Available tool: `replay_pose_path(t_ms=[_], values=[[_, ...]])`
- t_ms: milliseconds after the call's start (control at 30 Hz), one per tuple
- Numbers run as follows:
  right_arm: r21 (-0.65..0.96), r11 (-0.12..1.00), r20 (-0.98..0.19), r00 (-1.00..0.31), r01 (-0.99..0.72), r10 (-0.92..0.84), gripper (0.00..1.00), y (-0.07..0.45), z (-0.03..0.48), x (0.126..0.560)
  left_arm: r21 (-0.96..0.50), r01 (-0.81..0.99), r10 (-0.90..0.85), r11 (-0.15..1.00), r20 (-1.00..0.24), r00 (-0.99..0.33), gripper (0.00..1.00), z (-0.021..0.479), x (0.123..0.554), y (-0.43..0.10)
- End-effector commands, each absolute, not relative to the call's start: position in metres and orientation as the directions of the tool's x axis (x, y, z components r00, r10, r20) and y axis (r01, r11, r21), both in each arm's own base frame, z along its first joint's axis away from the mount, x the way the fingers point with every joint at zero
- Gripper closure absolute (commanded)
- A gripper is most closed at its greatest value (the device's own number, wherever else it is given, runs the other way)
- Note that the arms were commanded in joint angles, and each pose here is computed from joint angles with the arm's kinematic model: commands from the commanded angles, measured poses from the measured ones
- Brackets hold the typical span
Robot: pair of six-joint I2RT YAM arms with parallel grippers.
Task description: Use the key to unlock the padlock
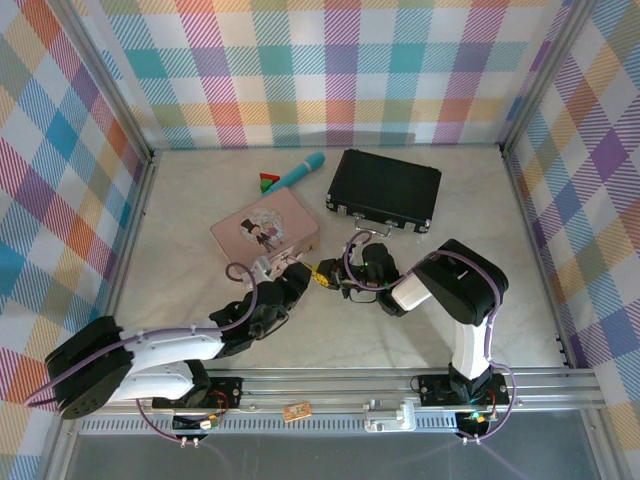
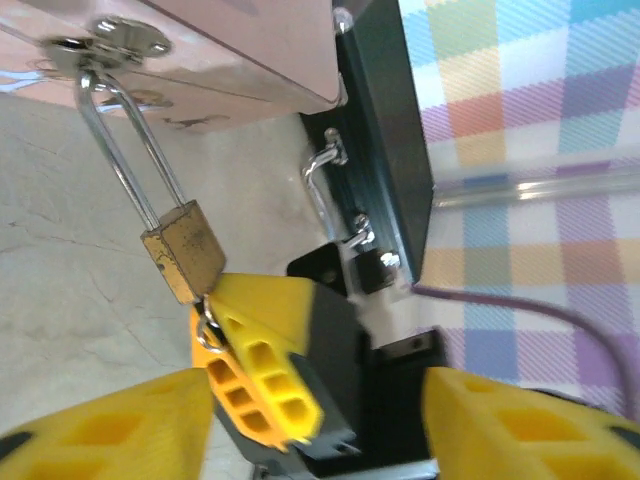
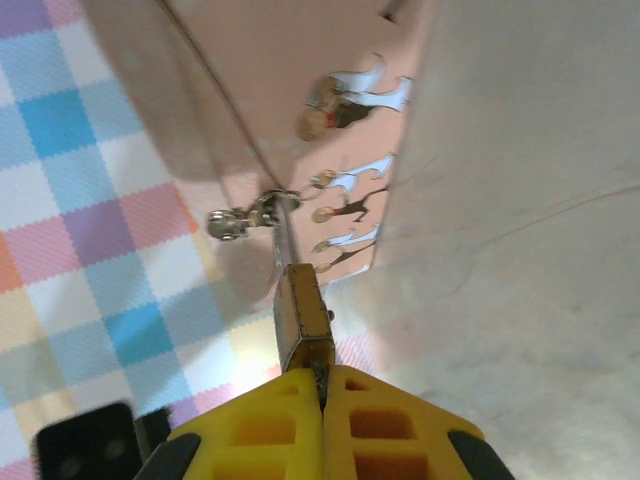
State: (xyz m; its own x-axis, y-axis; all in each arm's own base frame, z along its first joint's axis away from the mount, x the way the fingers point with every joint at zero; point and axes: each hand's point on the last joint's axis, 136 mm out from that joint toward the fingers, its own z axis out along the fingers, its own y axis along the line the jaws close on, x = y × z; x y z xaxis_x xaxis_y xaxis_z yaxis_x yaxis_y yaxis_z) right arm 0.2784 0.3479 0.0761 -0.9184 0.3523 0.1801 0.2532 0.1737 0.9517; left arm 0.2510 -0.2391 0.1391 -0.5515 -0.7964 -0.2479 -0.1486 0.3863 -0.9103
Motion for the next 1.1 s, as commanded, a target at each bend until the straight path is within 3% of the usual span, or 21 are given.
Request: replay_pose_path(t_ms=[0,133,333,867,1067], values=[[0.960,0.183,0.126,-0.912,0.211,0.390,1.00,0.342,0.076,0.286,-0.856,-0.199,-0.788,0.478,-0.317,-0.528,0.30,0.135,0.248,-0.218],[0.961,0.193,0.111,-0.916,0.198,0.386,1.00,0.342,0.076,0.286,-0.832,-0.255,-0.809,0.493,-0.329,-0.487,0.16,0.131,0.244,-0.196],[0.964,0.200,0.096,-0.927,0.178,0.363,1.00,0.346,0.079,0.286,-0.818,-0.282,-0.803,0.502,-0.320,-0.503,0.13,0.126,0.247,-0.203],[0.973,0.185,0.070,-0.937,0.140,0.341,1.00,0.350,0.091,0.285,-0.832,-0.265,-0.813,0.487,-0.322,-0.485,0.29,0.103,0.299,-0.246],[0.975,0.176,0.069,-0.937,0.136,0.342,1.00,0.350,0.094,0.285,-0.860,-0.238,-0.822,0.451,-0.297,-0.485,0.46,0.099,0.312,-0.258]])
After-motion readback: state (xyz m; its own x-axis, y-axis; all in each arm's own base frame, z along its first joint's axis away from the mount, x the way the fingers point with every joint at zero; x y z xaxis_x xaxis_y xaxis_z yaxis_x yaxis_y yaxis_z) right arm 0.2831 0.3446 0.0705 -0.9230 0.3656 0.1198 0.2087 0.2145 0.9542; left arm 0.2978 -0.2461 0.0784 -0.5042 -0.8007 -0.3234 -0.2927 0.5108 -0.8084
